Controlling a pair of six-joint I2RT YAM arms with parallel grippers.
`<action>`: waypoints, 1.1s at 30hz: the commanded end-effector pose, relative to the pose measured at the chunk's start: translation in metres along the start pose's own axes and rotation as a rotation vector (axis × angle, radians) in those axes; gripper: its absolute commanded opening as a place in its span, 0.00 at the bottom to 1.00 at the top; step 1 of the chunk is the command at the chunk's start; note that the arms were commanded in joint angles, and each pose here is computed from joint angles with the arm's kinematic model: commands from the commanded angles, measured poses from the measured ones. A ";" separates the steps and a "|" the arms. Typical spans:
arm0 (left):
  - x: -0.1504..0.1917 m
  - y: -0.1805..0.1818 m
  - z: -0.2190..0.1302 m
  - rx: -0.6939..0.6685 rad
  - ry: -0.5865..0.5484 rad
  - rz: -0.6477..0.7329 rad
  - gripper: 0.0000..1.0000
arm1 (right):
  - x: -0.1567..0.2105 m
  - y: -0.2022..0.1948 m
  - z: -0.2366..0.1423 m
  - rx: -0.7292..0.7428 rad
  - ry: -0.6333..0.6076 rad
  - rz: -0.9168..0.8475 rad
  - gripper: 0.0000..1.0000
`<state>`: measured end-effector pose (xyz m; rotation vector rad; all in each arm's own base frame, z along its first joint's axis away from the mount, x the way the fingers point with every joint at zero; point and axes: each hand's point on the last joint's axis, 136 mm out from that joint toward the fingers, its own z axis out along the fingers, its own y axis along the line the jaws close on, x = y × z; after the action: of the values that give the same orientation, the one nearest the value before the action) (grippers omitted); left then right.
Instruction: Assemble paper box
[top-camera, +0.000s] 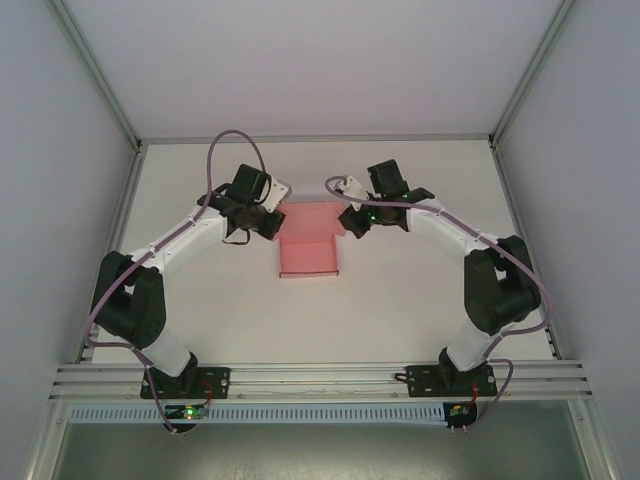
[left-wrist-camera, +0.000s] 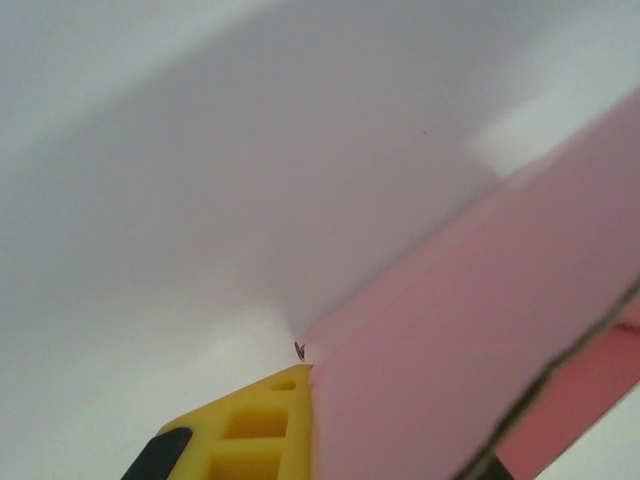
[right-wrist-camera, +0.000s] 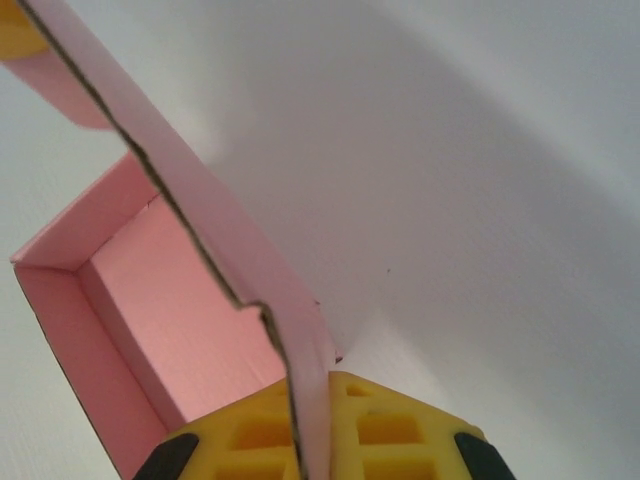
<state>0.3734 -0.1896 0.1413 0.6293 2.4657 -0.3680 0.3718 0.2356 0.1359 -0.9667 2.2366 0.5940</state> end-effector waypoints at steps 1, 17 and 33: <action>-0.014 0.021 -0.013 -0.180 -0.107 -0.176 0.00 | -0.002 -0.019 -0.009 0.171 -0.079 0.175 0.00; -0.030 -0.006 0.001 -0.397 -0.351 -0.505 0.03 | -0.027 -0.006 -0.018 0.393 -0.460 0.677 0.00; -0.016 -0.027 0.024 -0.199 -0.455 -0.481 0.07 | 0.003 0.011 -0.001 0.368 -0.605 0.653 0.00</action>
<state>0.3787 -0.2167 0.1170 -0.1111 2.2394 -0.2617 0.3577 0.2395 0.1196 0.0861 2.0652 0.5761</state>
